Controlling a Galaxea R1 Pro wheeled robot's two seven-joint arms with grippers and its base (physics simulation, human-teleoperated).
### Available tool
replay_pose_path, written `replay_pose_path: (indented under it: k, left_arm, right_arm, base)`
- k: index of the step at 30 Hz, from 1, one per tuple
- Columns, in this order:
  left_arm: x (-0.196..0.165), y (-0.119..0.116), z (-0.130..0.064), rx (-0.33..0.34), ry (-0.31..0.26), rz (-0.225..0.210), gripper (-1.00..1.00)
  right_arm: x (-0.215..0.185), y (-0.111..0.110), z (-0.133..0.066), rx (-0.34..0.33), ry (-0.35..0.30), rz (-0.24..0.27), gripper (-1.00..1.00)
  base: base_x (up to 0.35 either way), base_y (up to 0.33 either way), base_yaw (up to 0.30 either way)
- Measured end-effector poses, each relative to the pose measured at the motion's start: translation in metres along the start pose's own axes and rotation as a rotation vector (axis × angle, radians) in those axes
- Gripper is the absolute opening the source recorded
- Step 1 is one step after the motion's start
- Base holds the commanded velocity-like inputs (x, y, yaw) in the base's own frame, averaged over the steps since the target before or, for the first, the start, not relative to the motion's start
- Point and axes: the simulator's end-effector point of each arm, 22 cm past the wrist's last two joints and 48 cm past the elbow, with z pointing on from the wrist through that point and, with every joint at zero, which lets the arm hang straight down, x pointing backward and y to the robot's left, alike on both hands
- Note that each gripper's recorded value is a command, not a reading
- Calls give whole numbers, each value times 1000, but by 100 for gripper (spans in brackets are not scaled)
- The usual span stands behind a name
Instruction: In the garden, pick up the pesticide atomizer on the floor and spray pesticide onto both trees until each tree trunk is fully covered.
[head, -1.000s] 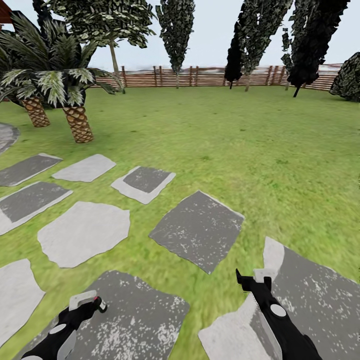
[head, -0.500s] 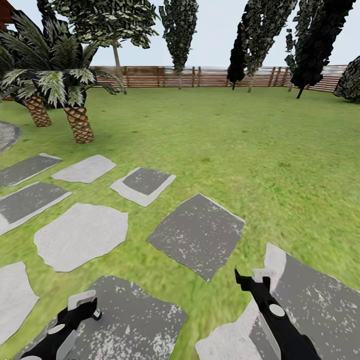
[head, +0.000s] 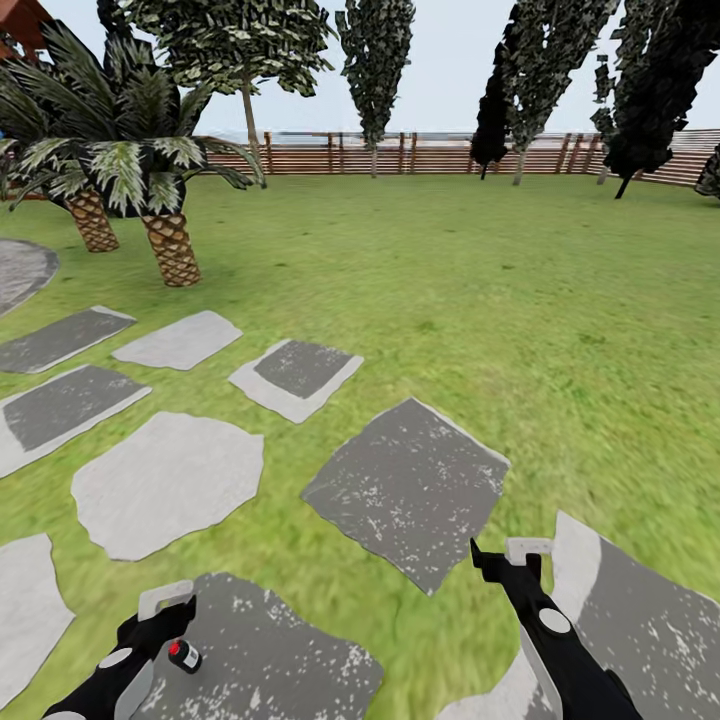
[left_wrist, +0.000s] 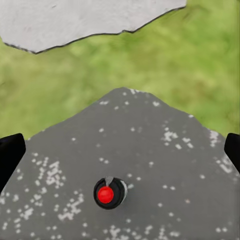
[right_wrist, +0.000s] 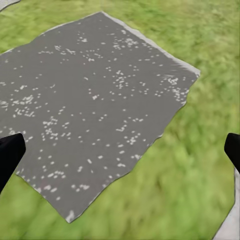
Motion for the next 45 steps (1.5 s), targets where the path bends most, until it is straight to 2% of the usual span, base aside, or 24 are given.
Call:
replay_pose_path:
  k: [10, 32, 41, 45]
  left_arm:
    - [4, 0, 1, 3, 8, 17, 100]
    - [60, 2, 33, -2, 35, 26, 100]
    - [84, 3, 46, -4, 46, 30, 100]
    - [83, 3, 46, -5, 44, 30, 100]
  right_arm:
    - [5, 0, 1, 0, 8, 1, 100]
    - [67, 2, 18, 4, 33, 0, 100]
    - [93, 3, 25, 4, 43, -1, 100]
    - [94, 3, 25, 3, 44, -1, 100]
  base:
    - [4, 0, -61]
    - [0, 0, -2]
    - [0, 0, -97]
    - [0, 0, -19]
